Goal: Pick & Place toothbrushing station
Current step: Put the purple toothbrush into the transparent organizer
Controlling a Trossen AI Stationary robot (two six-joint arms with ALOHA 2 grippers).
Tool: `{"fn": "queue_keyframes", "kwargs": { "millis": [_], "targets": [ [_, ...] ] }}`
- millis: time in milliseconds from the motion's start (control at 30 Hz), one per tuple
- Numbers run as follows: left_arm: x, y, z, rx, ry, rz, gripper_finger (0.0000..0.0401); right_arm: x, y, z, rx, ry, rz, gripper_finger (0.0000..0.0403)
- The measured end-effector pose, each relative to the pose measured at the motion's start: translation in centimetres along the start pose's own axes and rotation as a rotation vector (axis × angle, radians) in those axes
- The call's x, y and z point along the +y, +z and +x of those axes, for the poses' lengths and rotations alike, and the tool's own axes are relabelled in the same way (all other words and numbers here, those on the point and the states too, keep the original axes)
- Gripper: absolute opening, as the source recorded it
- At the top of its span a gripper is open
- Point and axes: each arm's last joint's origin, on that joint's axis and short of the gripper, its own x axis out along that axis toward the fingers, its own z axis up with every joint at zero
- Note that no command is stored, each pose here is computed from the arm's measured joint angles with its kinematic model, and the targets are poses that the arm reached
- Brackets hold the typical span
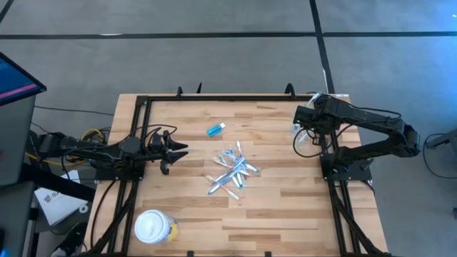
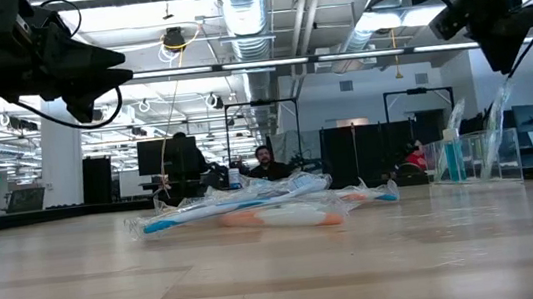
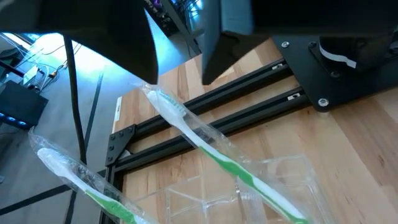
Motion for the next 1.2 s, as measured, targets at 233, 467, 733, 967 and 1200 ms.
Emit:
{"fn": "queue_keyframes", "kwargs": {
  "millis": [233,467,733,967,1200],
  "targets": [
    [0.0,0.0,0.0,0.0,0.0,-0.04,0.014,0.3,0.6,-0.2,-0.065,-0.009,0.031,0.015],
    [-0.2,-0.5,0.2,0.043,-0.025,-0.068,0.0137,1.4,1.8,-1.2,-0.202,-0.023,-0.002,0.0135],
    [-1.4,-1.2,1.9,0.194,-0.044,-0.062,0.0112,2.1,2.3,-1.7,-0.262,-0.029,-0.023,0.0122],
    [-2.7,-1.6,5.4,0.334,-0.019,-0.038,0.0106,2.2,2.3,-1.8,-0.273,-0.027,0.011,0.0123],
    [-3.6,-2.3,9.5,0.422,0.02,-0.018,0.0107,2.2,2.4,-1.8,-0.274,-0.026,0.013,0.0121]
  ]
}}
